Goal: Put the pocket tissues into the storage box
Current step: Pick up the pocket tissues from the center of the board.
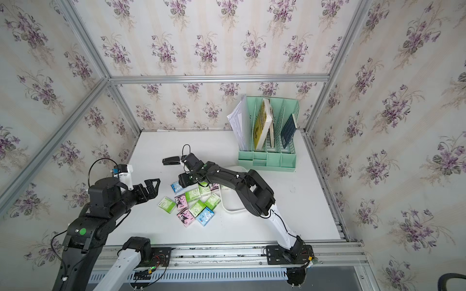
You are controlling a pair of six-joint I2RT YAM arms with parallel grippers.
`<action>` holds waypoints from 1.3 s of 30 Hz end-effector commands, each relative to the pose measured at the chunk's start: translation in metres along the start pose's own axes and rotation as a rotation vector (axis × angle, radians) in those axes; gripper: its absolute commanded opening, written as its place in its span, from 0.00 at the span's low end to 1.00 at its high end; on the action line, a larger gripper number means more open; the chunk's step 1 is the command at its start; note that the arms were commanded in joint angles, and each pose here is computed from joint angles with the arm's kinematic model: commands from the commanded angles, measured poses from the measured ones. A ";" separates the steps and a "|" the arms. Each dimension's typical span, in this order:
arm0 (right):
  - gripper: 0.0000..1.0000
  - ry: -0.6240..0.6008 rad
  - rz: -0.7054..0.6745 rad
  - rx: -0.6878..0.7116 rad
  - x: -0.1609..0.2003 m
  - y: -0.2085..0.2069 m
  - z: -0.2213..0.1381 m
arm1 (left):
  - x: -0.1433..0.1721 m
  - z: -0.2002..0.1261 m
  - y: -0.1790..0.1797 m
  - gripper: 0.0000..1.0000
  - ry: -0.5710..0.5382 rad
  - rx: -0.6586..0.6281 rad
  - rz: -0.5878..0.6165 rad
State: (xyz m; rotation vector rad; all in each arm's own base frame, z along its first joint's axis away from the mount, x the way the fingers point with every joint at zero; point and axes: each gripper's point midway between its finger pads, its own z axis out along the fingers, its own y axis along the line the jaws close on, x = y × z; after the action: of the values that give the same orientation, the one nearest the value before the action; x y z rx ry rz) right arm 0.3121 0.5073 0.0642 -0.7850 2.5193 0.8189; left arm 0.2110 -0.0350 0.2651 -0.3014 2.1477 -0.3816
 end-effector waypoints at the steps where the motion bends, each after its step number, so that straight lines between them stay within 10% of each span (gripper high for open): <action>1: 0.65 0.047 0.005 0.001 0.008 0.001 0.009 | 0.002 0.001 0.003 0.99 0.005 -0.012 0.014; 14: 0.59 0.104 0.036 0.022 0.026 -0.008 0.036 | 0.006 0.002 0.006 0.99 0.004 -0.020 0.018; 24: 0.03 0.092 0.050 0.017 0.023 -0.006 0.036 | 0.009 -0.003 0.011 0.99 0.004 -0.043 0.032; 32: 0.00 -0.137 -0.028 -0.022 -0.051 0.037 -0.057 | 0.016 0.002 0.010 0.99 0.025 -0.026 0.018; 39: 0.00 -0.184 0.015 0.067 -0.032 -0.003 -0.135 | 0.019 0.004 0.000 0.99 0.032 0.035 -0.003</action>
State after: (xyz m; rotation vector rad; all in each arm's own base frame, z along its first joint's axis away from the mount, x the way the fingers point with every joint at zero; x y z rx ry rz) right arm 0.3133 0.4668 0.1875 -0.6908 2.3420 0.8520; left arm 0.2015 -0.0351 0.2444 -0.2888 2.1921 -0.3716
